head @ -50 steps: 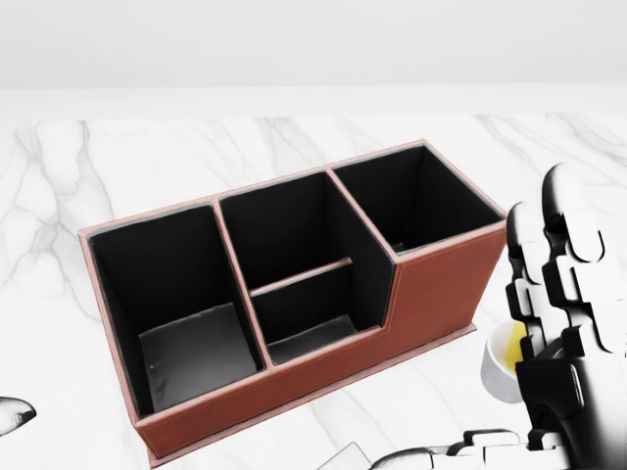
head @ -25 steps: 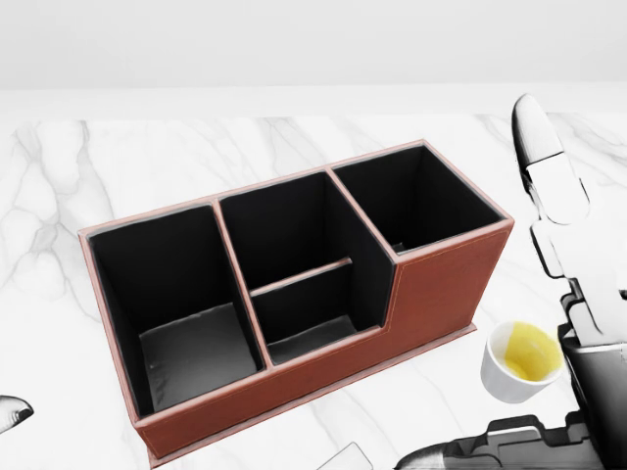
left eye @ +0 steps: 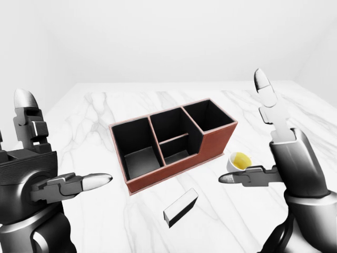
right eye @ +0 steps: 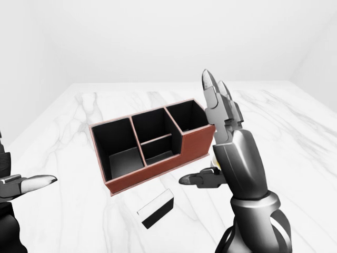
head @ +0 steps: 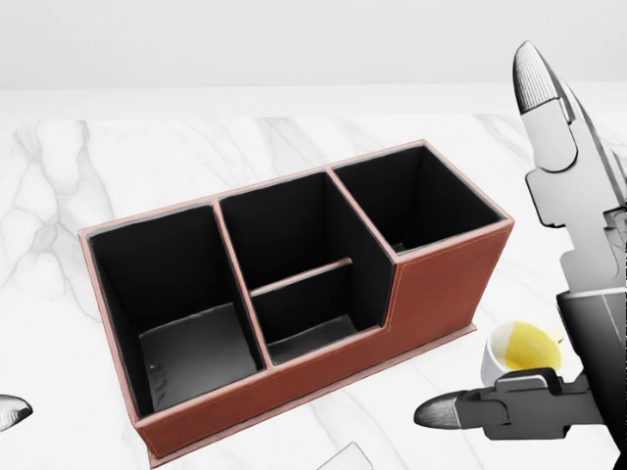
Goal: Pick up the book and place it in the front compartment of the caddy.
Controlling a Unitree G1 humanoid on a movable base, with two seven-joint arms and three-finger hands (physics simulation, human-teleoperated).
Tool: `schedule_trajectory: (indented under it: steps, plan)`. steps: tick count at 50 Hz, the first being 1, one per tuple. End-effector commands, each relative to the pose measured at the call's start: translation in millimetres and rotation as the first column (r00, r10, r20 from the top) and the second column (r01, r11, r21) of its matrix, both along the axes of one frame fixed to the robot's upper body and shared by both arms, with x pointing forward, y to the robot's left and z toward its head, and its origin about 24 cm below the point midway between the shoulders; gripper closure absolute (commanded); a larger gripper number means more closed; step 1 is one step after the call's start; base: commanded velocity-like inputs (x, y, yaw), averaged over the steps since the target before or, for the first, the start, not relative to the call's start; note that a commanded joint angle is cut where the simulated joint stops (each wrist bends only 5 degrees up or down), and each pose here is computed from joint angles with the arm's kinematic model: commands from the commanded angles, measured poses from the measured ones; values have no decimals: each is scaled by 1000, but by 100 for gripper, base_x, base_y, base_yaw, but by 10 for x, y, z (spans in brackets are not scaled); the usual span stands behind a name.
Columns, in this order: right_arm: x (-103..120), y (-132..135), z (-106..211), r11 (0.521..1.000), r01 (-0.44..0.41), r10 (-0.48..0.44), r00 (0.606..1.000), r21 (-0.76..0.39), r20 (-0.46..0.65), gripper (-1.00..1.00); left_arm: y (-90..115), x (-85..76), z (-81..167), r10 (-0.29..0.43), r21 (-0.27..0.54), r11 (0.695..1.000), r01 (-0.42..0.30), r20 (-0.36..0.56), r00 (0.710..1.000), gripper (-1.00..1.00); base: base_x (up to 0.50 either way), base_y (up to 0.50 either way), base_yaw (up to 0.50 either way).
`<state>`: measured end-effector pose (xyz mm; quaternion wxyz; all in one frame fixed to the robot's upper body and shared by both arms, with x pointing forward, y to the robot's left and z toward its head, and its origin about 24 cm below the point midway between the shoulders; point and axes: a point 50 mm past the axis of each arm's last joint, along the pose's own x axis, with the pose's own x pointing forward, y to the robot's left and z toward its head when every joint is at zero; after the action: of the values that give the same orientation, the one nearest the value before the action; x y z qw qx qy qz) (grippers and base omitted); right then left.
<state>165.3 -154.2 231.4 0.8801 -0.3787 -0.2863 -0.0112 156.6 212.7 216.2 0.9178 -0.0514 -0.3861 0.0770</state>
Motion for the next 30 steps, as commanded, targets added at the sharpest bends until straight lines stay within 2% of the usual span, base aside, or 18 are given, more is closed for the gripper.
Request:
schedule_trajectory:
  steps: [1, 12, 18, 30]
  plan:
    - [12, 32, 59, 996, 15, -13, 1000, -83, 26, -100, -23, 157, -139, 24, 5, 1000, -24, -85, 996, -100, 0, 0, 0]
    - [21, 31, 92, 991, 55, -51, 998, -119, 41, -100, -23, 155, -140, 24, 5, 1000, -24, -86, 996, -100, 0, 0, 0]
    - [27, 9, 120, 991, 91, -86, 995, -101, 55, -100, -29, 157, -145, 23, 6, 1000, -22, -88, 996, -100, 0, 0, 0]
    - [25, -36, 48, 990, 131, -131, 991, -47, 7, -100, -36, 159, -142, 21, 6, 1000, -20, -87, 996, -100, 0, 0, 0]
